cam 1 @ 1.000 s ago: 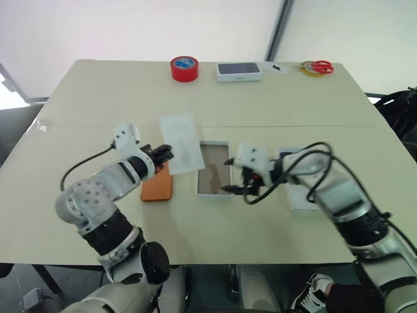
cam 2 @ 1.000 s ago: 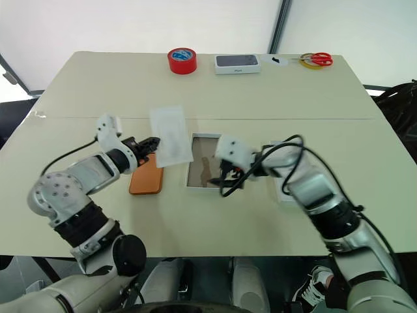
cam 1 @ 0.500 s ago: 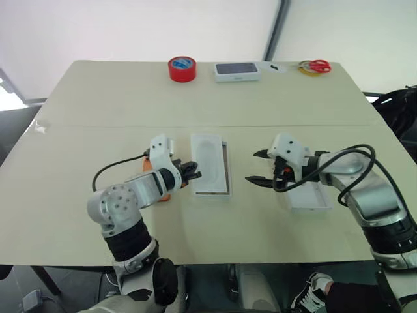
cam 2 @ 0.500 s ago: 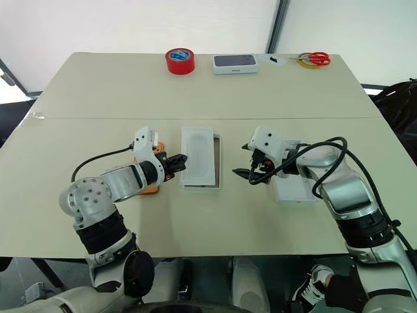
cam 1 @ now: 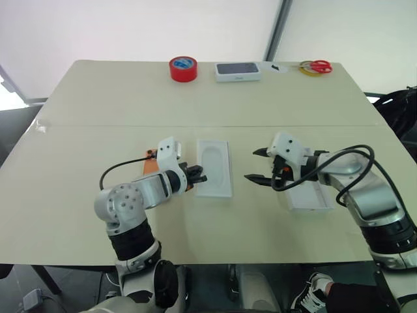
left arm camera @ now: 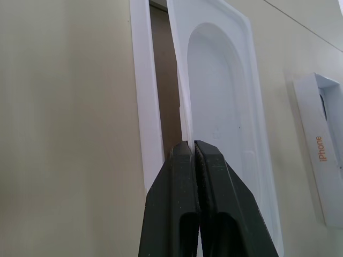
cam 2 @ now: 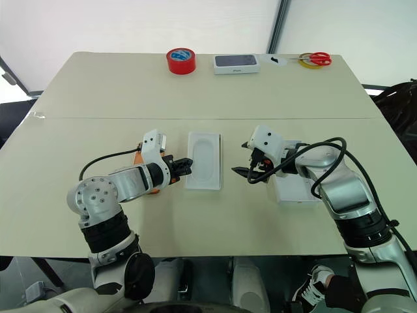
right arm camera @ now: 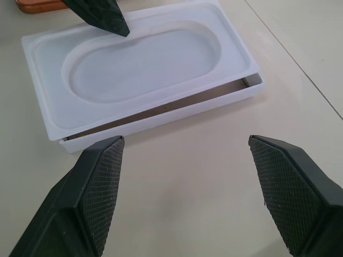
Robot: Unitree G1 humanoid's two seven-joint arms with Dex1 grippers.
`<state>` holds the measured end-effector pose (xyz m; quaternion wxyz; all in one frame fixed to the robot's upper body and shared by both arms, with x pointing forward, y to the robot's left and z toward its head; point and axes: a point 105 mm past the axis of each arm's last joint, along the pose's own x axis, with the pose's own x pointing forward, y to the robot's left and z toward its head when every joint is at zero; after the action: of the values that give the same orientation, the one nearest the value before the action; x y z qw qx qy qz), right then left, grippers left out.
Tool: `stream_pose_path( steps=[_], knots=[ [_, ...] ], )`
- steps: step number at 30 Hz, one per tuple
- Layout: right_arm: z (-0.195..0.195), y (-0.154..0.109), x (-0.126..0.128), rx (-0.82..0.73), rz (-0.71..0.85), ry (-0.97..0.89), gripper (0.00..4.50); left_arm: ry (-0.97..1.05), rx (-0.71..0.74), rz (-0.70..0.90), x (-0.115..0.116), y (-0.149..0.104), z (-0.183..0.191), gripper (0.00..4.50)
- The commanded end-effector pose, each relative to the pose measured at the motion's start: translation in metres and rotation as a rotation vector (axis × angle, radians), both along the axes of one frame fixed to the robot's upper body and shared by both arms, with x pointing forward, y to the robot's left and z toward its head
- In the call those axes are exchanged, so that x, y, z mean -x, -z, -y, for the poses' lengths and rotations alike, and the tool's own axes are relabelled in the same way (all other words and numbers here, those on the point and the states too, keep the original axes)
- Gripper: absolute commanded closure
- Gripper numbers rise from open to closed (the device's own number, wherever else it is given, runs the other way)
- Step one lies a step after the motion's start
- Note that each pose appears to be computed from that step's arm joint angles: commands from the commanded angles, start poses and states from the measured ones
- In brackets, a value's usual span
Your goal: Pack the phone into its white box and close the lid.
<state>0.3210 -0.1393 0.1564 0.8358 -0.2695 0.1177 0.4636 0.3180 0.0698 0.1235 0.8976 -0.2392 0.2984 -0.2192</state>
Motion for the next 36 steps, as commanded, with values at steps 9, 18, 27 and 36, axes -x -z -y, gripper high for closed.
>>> stream_pose_path(
  steps=[9,18,27,36],
  knots=[
    [-0.007,-0.014,-0.01,-0.015,0.076,0.016,0.56,-0.006,0.069,0.131,-0.006,-0.036,-0.009,1.19],
    [-0.015,-0.016,-0.029,-0.041,0.069,0.076,3.49,-0.023,0.085,0.227,-0.01,-0.06,-0.021,1.14],
    [-0.072,-0.01,-0.047,-0.023,0.094,0.088,4.48,0.038,-0.275,0.45,0.008,-0.045,-0.095,1.14],
    [-0.109,0.012,-0.068,0.031,0.082,0.119,4.48,0.272,-0.508,0.492,0.053,-0.023,-0.126,1.14]
  ],
)
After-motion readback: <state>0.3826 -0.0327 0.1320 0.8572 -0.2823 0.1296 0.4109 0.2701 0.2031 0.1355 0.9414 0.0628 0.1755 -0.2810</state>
